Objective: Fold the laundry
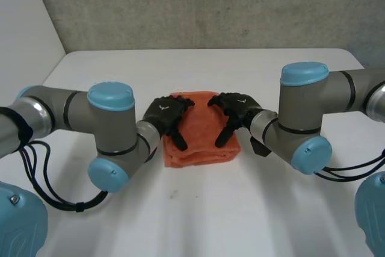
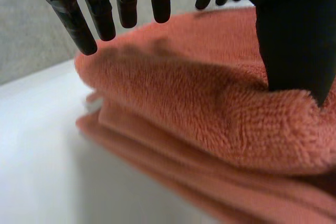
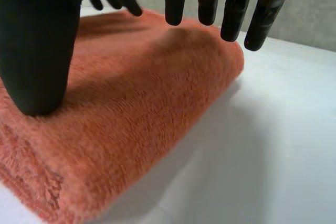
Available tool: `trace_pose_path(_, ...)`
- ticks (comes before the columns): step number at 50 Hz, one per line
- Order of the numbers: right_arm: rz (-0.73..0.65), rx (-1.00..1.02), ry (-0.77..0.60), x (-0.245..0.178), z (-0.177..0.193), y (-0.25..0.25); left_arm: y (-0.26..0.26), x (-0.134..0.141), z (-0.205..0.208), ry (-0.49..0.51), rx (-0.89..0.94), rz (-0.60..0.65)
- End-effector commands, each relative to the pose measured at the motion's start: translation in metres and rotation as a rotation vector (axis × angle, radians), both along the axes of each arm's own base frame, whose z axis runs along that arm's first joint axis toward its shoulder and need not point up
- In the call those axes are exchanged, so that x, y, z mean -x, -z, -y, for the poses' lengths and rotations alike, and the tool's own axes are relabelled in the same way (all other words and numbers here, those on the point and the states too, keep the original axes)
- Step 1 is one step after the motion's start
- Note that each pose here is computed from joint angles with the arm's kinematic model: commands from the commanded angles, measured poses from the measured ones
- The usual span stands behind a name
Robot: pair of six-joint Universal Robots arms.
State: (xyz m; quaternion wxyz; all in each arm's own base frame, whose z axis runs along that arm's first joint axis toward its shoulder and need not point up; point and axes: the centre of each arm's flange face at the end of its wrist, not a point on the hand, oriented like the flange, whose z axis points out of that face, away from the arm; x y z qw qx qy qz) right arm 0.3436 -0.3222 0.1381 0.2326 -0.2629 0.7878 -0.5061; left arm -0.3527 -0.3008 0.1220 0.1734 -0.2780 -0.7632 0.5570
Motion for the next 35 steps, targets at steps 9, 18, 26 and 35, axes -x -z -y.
trace_pose_path(9, 0.008, 0.054, -0.008, -0.003, -0.001, -0.033, -0.062, -0.01, -0.012, -0.034, 0.078, -0.026)
trace_pose_path(18, 0.167, 0.391, 0.134, 0.026, -0.016, -0.156, -0.178, -0.03, -0.033, -0.053, 0.3, -0.174)
trace_pose_path(26, 0.143, 0.553, 0.29, 0.083, -0.043, -0.199, -0.208, -0.086, -0.047, -0.168, 0.254, -0.132)
trace_pose_path(35, 0.059, 0.501, 0.291, 0.1, -0.068, -0.183, -0.207, -0.106, -0.076, -0.183, 0.202, -0.105)
